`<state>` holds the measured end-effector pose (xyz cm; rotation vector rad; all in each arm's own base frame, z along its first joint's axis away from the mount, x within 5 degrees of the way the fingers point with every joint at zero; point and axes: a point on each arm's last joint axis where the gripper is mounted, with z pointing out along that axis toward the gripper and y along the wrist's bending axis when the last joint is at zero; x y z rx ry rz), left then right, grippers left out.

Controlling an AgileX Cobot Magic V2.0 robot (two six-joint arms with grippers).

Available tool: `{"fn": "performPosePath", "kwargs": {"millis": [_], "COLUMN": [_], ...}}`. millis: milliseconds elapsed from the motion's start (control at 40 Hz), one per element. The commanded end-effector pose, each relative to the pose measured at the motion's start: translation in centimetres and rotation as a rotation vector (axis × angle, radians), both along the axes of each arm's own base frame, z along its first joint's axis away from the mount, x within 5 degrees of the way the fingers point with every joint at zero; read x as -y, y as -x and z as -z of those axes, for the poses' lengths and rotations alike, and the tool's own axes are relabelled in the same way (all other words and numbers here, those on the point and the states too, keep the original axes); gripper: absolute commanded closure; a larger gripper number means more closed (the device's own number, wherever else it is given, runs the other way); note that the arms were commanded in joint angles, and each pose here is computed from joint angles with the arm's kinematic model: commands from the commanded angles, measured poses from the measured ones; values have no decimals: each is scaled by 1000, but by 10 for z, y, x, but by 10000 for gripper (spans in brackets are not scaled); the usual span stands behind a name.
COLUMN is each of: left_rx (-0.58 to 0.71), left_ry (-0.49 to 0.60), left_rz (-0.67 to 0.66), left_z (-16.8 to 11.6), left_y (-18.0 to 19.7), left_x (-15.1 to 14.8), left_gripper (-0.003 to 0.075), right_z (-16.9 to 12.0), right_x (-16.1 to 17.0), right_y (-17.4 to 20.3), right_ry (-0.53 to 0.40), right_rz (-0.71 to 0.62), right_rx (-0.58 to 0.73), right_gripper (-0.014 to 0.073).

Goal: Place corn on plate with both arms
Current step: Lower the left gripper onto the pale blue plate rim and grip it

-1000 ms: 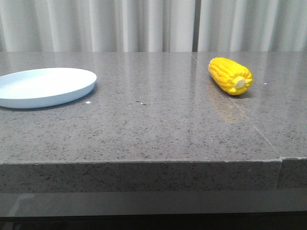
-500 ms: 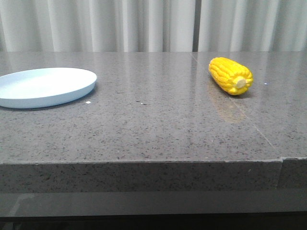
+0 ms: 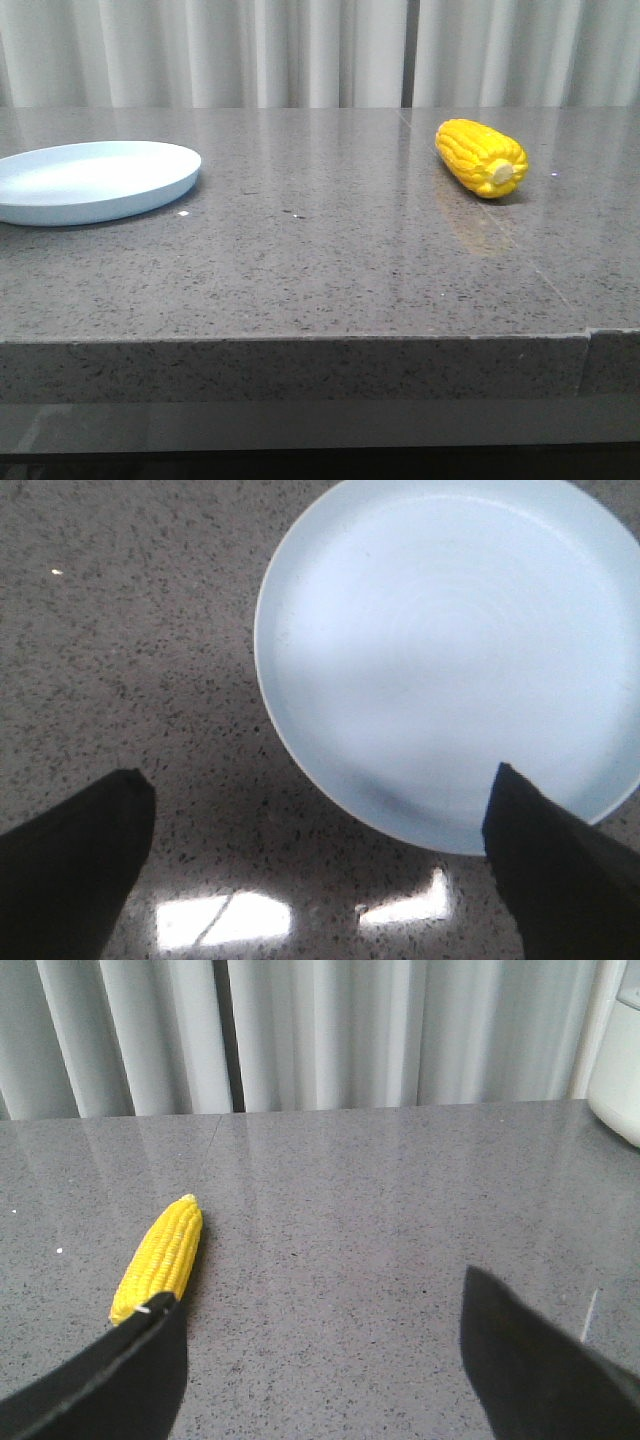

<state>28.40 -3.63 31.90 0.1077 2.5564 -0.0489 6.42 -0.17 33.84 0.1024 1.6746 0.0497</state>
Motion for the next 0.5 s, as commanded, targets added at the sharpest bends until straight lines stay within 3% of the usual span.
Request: {"fn": "performPosePath", "kwargs": {"millis": [0,250,475], "left_rx": [21,-97,-128], "left_ry": [19,19,30], "left_rz": [-9,-13,-17], "left_z": [-5,36,45], "left_y": [-19,-55,-59], "left_x": [4,10,11], "left_gripper": [82,82,88], "right_z": [-16,-16,-16], "right_x": [1,1,1], "right_y": [-2,-2,-2], "right_ry": [22,22,22], "right_rz": [5,5,5], "right_rx": [88,88,88], "right_gripper": [4,4,4]}}
